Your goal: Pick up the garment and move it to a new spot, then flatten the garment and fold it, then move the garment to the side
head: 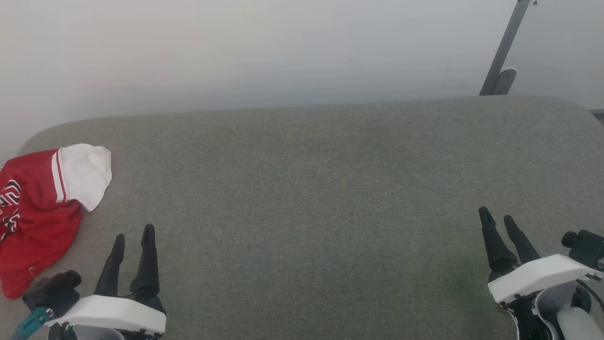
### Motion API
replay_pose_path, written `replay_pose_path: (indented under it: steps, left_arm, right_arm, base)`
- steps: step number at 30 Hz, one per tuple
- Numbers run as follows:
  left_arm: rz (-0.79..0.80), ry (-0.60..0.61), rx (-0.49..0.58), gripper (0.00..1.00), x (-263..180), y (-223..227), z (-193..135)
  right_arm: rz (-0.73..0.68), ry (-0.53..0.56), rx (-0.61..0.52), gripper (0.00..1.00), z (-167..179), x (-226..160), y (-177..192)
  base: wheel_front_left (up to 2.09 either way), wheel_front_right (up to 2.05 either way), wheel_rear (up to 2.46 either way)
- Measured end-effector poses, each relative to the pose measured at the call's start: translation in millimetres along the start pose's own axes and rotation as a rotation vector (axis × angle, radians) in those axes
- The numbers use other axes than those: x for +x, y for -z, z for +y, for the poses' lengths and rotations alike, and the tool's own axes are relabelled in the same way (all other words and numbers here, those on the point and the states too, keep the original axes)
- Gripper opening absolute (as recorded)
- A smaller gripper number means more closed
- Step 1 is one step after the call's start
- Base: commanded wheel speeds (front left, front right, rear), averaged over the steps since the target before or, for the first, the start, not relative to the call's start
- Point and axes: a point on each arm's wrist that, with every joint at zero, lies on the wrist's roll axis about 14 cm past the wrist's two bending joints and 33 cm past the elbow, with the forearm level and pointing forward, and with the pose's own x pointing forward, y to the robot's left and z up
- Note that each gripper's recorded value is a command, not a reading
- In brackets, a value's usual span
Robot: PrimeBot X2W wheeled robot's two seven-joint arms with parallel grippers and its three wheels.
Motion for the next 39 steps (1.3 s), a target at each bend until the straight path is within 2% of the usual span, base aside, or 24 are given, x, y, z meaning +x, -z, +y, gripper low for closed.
replay_pose_path:
  steps: [20,39]
  left_arm:
    - [-0.031,0.050,0.187,1.00,-3.0,-3.9,-9.0]
    - [-0.081,0.091,0.318,1.00,-4.7,-15.0,-17.4]
  right_arm:
    - [-0.020,-0.026,-0.182,1.00,2.5,0.5,-8.8]
    - [-0.032,-0.058,-0.310,1.00,8.0,-0.3,-12.4]
  base:
    - [0.00,0.00,0.00]
    - [0.00,0.00,0.00]
